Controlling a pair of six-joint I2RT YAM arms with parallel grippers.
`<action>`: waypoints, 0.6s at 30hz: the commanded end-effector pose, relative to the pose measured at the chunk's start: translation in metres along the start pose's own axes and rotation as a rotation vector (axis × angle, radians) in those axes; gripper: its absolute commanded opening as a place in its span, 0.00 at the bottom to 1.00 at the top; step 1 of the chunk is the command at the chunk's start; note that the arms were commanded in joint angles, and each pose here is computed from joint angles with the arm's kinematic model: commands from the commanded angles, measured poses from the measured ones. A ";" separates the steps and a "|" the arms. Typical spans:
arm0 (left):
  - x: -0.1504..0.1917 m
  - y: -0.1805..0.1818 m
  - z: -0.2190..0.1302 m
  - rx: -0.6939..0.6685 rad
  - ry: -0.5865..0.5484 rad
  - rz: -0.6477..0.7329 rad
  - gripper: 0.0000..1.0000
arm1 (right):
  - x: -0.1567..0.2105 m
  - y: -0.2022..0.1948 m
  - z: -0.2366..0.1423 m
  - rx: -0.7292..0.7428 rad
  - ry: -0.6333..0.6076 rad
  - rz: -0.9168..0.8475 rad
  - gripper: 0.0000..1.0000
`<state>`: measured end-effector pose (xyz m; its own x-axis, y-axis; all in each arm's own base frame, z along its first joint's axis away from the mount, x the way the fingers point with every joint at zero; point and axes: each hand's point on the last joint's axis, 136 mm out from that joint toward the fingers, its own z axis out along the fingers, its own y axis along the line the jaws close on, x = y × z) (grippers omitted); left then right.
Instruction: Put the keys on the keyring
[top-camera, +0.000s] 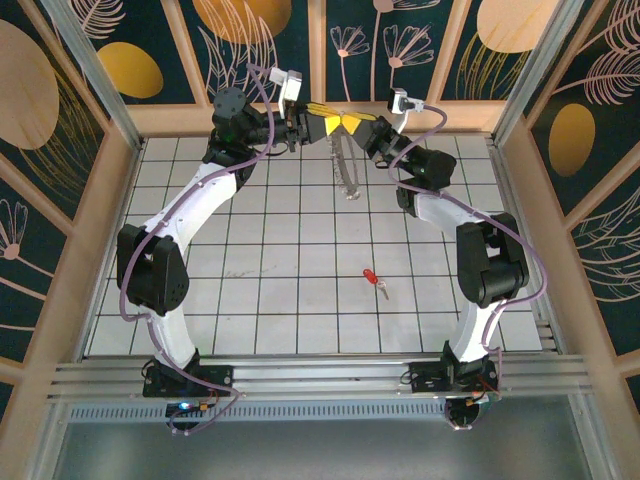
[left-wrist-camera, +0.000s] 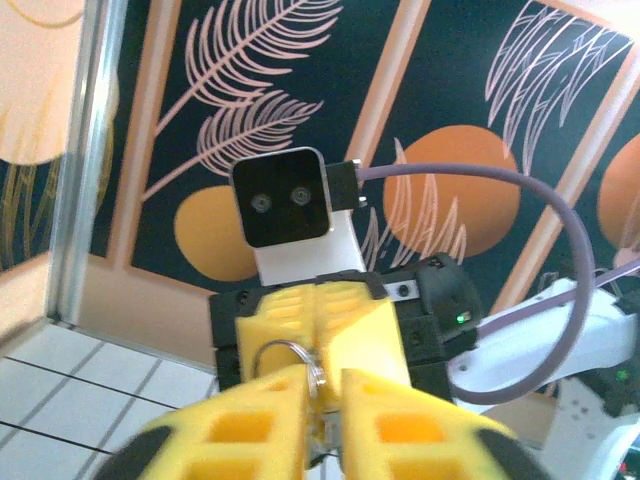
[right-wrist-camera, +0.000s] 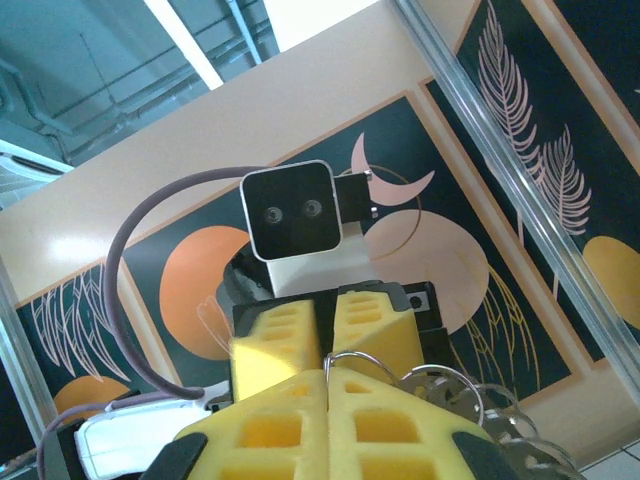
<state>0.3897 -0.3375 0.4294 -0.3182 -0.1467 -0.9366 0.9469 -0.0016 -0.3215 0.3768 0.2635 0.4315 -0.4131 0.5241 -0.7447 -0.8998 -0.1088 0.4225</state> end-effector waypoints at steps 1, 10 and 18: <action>0.005 -0.009 0.001 0.034 0.025 0.010 0.21 | -0.005 0.019 0.003 -0.071 -0.032 -0.076 0.00; 0.007 -0.009 0.000 0.030 0.024 0.012 0.12 | -0.005 0.016 0.002 -0.065 -0.036 -0.071 0.00; 0.003 -0.010 0.000 0.035 0.004 0.015 0.05 | -0.003 0.016 0.001 -0.067 -0.029 -0.067 0.00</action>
<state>0.3910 -0.3377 0.4232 -0.3293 -0.1435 -0.9333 0.9429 0.0021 -0.3330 0.3771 0.2636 0.4309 -0.4131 0.5238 -0.7450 -0.8998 -0.1086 0.4225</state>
